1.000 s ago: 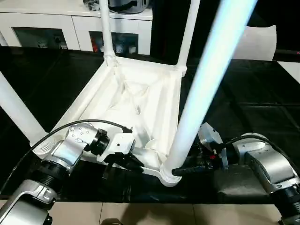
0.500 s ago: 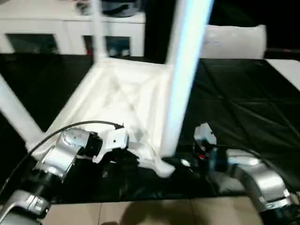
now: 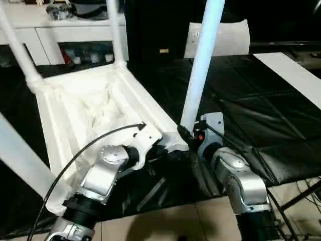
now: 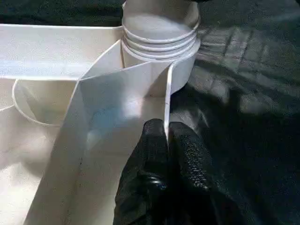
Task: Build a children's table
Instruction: Rotate leg to tighten
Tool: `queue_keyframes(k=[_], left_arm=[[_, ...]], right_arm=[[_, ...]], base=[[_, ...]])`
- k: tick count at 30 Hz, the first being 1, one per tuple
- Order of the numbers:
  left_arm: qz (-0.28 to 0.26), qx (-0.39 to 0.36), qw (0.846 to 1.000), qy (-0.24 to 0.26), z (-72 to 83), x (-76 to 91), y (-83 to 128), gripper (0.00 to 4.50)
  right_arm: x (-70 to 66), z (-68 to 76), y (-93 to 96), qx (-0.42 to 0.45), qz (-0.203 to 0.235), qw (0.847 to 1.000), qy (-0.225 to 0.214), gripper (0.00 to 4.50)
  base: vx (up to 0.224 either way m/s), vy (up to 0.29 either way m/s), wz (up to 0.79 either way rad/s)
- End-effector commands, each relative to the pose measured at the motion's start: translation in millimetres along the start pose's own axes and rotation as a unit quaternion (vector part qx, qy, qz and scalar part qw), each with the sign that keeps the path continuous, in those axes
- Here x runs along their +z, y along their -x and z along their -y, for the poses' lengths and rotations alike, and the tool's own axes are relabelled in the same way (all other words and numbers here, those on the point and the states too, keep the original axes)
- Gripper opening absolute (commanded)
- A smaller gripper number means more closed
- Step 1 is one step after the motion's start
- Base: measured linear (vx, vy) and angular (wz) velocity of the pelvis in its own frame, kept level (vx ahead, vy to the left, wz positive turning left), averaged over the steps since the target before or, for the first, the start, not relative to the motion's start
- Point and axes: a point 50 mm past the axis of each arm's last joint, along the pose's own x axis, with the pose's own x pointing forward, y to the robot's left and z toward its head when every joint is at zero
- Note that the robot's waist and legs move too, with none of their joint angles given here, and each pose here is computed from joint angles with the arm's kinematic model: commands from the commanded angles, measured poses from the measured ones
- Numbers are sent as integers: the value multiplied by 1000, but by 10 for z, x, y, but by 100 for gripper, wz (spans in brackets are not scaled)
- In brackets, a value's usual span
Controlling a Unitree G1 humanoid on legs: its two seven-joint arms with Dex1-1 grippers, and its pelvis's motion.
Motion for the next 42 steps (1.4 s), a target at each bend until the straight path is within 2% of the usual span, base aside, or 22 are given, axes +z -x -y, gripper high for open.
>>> queue_keyframes(k=[1, 4, 8, 10, 12, 15, 18, 19, 20, 23, 24, 25, 26, 27, 30, 32, 34, 38, 42], left_arm=[[42, 6, 999, -31, 28, 290, -84, 0], [34, -10, 998, -44, -17, 245, -25, 0], [14, -43, 996, -76, -111, 94, 123, 0], [12, -56, 995, -84, -126, 62, 161, 0], [8, -79, 992, -97, -151, 16, 225, 0], [-12, -101, 988, -113, -189, -49, 301, 0], [-19, -146, 979, -144, -210, -90, 381, 0], [-17, -182, 971, -155, -210, -104, 427, 0], [-17, -199, 967, -157, -207, -110, 442, 0], [-25, -235, 958, -165, -186, -132, 464, 0], [-25, -235, 958, -165, -186, -132, 464, 0], [-30, -261, 950, -171, -172, -139, 469, 0], [-30, -264, 948, -173, -171, -139, 470, 0], [-35, -287, 940, -183, -166, -128, 472, 0], [-43, -315, 929, -190, -167, -108, 477, 0], [-44, -340, 919, -195, -162, -96, 482, 0], [-46, -346, 916, -196, -161, -95, 484, 0], [-60, -374, 900, -217, -141, -90, 474, 0], [-65, -379, 896, -222, -153, -92, 469, 0]], right_arm=[[-93, -356, -74, 78, -14, 996, -39, 264], [-23, -278, -33, 80, 11, 997, -19, 285], [44, -118, 117, 110, 39, 993, 29, 316], [44, -73, 161, 121, 39, 991, 44, 321], [45, 27, 240, 142, 39, 987, 68, 352], [66, 134, 336, 173, 37, 980, 88, 363], [105, 250, 441, 214, 26, 970, 109, 398], [130, 309, 512, 248, 13, 961, 122, 398], [144, 327, 544, 267, 6, 955, 129, 416], [167, 339, 592, 308, -9, 942, 135, 416], [167, 339, 592, 308, -9, 942, 135, 416], [176, 338, 616, 339, -23, 930, 141, 416], [176, 337, 619, 344, -25, 928, 141, 416], [177, 321, 635, 378, -38, 913, 149, 416], [170, 299, 647, 419, -57, 892, 161, 416], [167, 286, 646, 442, -68, 879, 166, 391], [167, 281, 644, 448, -71, 875, 167, 380], [140, 256, 575, 478, -91, 857, 168, 352], [157, 259, 537, 498, -103, 844, 173, 329]], base=[[64, -14, -1], [0, 0, 0], [0, 0, 0], [64, -30, 8], [49, -51, 0], [12, -17, -1], [0, 0, 0], [0, 0, 0], [0, 0, 0], [0, 0, 0], [0, 0, 0], [0, 0, 0], [0, 0, 0], [0, 0, 0], [0, 0, 0], [0, 0, 0], [0, 0, 0], [0, 0, 0], [0, 0, 0]])
